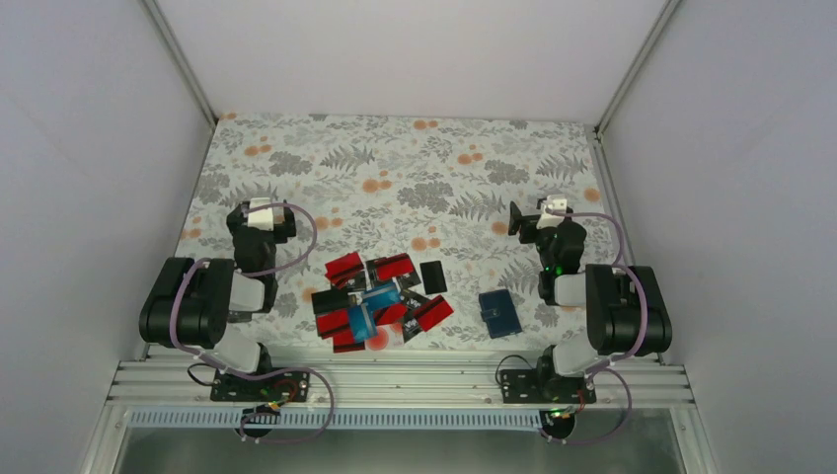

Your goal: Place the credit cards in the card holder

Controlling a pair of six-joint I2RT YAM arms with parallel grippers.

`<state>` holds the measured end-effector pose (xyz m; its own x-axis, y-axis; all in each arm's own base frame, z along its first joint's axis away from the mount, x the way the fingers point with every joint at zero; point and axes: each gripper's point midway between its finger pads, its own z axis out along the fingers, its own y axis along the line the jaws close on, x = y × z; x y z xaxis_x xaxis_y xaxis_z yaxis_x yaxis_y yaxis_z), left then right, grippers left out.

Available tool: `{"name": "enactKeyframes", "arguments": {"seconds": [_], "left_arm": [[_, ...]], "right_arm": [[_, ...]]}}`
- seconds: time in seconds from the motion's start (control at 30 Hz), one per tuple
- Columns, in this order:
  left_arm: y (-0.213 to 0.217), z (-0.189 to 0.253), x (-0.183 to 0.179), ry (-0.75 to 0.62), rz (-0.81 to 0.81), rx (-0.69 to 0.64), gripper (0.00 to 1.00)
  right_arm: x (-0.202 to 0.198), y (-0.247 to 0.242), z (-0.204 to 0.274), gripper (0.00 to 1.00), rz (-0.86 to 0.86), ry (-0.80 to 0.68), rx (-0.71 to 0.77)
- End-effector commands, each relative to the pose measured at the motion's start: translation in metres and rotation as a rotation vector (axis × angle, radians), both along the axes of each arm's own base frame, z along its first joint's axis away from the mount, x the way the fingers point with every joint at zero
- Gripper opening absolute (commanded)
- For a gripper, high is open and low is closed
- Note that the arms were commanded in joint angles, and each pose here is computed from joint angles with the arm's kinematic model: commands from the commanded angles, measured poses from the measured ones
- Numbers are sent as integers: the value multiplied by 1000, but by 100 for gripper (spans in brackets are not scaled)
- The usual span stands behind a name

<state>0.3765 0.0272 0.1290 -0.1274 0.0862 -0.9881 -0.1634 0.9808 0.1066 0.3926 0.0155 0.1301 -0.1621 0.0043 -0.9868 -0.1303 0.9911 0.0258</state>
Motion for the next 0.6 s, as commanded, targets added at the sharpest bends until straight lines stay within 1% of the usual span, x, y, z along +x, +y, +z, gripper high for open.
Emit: {"name": "enactKeyframes", "arguments": {"seconds": [0.0,0.5,0.57], "left_arm": [[-1,13,2,-55,-12,-16,100],[-2,13,1,-55,-13,-14,100],[-5,14,4,-46,-35,-4,100]], "right_arm": [[2,-2,14,100,-8,-57,-5],[2,-3,15,100,-8,-57,-6],[7,-3,16,100,-11,-34,-5]]}}
